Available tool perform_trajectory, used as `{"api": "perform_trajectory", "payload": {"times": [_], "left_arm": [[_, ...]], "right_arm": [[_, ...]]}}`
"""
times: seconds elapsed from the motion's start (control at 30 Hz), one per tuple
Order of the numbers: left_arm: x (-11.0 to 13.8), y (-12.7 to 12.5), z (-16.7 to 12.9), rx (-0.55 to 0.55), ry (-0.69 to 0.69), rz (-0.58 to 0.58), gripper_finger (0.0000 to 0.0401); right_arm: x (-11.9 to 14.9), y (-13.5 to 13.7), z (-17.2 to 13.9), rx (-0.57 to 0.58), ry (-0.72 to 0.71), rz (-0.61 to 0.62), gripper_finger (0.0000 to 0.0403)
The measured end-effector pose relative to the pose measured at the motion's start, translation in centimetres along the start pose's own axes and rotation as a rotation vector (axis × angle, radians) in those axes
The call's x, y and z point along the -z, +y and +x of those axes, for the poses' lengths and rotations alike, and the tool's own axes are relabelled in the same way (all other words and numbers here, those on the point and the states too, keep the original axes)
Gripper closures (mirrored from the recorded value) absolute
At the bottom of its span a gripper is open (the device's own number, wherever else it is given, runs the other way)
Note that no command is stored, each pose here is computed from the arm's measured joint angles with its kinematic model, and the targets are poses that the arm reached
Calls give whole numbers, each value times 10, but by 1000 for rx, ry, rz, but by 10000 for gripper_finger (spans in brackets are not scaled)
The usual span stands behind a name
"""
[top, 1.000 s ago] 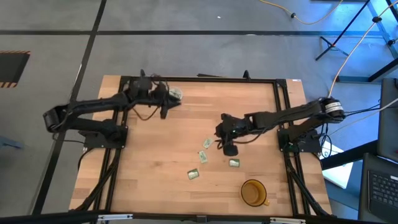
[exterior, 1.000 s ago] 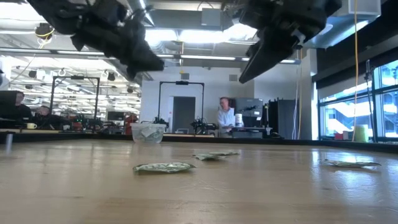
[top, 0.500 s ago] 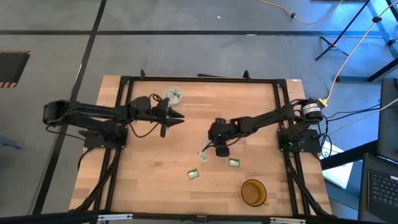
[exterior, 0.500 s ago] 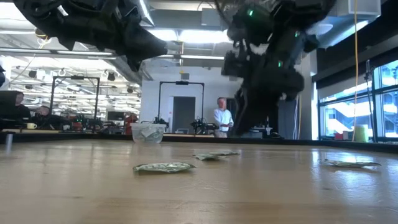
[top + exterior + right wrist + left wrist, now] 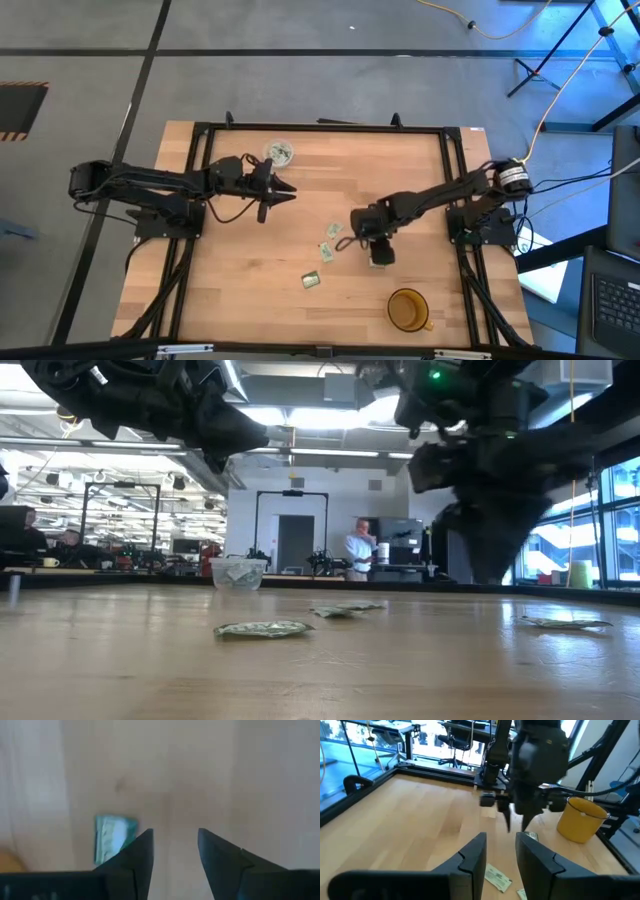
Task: Pick and place Stevia / Truvia into bins
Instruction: Put the truvia packet into the transparent container
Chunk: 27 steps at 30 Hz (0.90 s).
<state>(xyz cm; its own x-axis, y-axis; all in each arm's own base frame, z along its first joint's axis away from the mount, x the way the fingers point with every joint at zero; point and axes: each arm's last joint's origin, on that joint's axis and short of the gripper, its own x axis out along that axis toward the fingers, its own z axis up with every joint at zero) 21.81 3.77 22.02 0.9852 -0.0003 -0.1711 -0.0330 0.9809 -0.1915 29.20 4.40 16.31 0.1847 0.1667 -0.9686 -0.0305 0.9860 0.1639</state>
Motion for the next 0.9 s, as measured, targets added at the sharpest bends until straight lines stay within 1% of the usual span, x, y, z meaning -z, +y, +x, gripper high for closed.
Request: {"api": "perform_trajectory", "payload": {"times": [0.13,0.23,0.33,0.5,0.63,0.9], "left_arm": [[0,0,0,0,0,26,303],[0,0,0,0,0,26,303],[0,1,0,-9,0,34,303],[0,1,0,-15,1,35,303],[1,1,0,-20,7,33,304],[3,1,0,-24,28,29,304]], "right_arm": [[4,18,12,-6,48,-42,247],[5,28,17,-9,50,-49,247],[3,34,20,-14,21,-53,255],[-1,38,25,-24,-12,-64,281],[-1,36,34,-16,18,-68,301],[2,40,44,18,55,-126,324]]}}
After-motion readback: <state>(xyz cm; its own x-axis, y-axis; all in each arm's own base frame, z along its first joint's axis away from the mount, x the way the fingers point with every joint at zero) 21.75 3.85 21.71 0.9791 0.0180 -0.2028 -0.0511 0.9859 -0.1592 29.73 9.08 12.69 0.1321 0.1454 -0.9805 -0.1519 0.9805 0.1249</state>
